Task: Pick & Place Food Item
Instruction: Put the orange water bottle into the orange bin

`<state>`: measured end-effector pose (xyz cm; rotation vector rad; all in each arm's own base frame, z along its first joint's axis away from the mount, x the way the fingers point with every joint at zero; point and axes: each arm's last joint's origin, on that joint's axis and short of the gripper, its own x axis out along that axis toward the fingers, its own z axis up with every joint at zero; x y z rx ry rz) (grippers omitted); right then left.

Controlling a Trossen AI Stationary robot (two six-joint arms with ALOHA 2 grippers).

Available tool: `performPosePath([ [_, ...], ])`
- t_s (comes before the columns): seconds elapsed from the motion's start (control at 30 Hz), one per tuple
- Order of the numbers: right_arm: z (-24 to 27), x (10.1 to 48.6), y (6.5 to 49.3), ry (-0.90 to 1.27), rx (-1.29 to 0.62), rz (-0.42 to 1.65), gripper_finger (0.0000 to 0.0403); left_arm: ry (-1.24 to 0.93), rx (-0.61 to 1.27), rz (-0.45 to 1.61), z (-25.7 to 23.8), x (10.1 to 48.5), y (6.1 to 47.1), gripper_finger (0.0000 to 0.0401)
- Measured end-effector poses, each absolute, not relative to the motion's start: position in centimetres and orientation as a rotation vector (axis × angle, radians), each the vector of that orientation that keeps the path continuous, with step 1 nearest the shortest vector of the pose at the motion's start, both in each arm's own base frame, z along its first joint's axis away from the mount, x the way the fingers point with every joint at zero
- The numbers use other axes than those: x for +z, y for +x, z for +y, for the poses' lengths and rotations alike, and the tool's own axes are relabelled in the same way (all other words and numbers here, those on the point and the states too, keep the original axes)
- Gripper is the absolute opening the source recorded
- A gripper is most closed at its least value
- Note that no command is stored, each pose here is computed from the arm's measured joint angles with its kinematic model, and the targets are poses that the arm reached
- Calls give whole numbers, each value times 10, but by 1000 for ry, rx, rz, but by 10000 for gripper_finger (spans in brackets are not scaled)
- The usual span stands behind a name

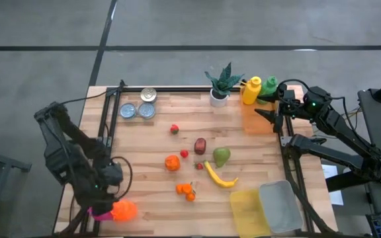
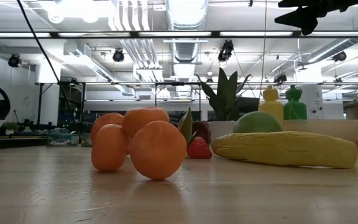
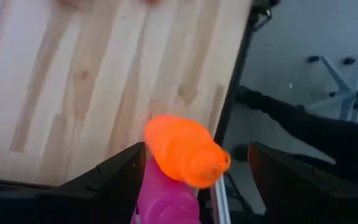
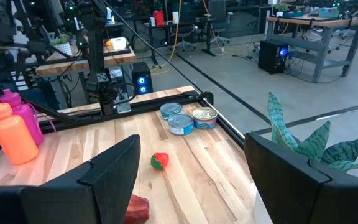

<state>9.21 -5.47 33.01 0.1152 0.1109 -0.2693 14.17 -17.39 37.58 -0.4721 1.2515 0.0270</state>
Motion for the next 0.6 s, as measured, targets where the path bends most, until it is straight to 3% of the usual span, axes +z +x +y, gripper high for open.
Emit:
performPosePath([
  [0.6, -55, 330, 92, 115, -269, 111, 286, -364, -74, 1220, -222, 358, 136, 286],
])
